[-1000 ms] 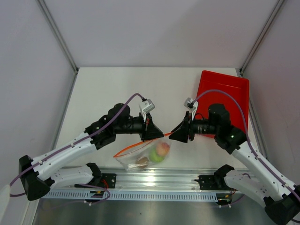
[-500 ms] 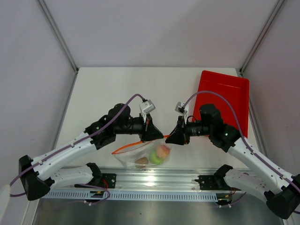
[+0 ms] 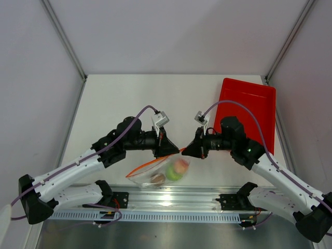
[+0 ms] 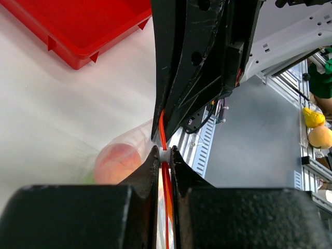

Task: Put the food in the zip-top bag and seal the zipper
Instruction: Zip the zipper food storage bag at the center of the board, then place the zipper food storage bag at the center of the board.

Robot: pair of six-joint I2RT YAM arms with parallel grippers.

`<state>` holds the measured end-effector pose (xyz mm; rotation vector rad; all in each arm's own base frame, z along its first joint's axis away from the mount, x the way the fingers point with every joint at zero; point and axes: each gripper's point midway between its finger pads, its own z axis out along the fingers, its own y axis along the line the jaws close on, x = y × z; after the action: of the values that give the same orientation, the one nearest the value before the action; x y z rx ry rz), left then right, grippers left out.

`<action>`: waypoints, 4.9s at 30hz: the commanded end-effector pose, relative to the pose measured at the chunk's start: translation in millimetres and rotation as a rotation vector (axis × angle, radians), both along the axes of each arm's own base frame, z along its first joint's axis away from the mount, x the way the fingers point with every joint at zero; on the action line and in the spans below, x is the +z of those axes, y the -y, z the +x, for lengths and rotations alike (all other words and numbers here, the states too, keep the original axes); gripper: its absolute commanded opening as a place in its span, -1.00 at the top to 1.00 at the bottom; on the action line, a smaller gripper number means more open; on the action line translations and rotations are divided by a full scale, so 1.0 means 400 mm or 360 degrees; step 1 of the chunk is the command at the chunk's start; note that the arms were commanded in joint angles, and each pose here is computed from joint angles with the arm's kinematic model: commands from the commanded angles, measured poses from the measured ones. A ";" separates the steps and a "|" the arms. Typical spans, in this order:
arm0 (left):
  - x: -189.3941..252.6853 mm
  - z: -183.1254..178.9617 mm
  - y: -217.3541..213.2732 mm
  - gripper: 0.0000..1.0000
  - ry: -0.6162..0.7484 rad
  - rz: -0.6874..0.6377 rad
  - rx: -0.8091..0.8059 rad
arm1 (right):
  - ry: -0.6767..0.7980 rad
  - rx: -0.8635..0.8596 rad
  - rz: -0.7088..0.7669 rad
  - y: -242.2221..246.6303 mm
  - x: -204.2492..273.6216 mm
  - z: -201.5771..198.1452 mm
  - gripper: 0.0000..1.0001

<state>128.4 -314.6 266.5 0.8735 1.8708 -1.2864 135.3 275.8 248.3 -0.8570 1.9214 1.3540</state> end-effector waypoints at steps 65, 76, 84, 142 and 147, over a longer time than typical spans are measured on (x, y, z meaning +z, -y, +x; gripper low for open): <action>0.013 0.025 -0.312 0.99 0.0157 0.0038 0.0832 | -0.0050 -0.0934 -0.0125 0.188 0.003 0.140 1.00; -0.001 0.016 -0.333 0.99 0.0128 0.0020 0.0869 | -0.0112 -0.0792 -0.0119 0.157 -0.002 0.113 1.00; -0.009 0.009 -0.337 0.99 0.0105 0.0000 0.0874 | -0.0095 -0.0690 -0.0140 0.132 -0.003 0.086 1.00; 0.070 -0.003 -0.413 -0.81 0.0220 -0.0228 0.1010 | -0.0372 -0.1314 -0.0817 -0.003 -0.484 0.821 1.00; 0.063 -0.002 -0.399 -0.81 0.0203 -0.0223 0.0987 | -0.0368 -0.1390 -0.0929 0.032 -0.517 0.828 0.91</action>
<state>127.9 -145.6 288.4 0.2472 1.7384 -0.8860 450.0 272.8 37.9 -0.0599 2.5062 0.4712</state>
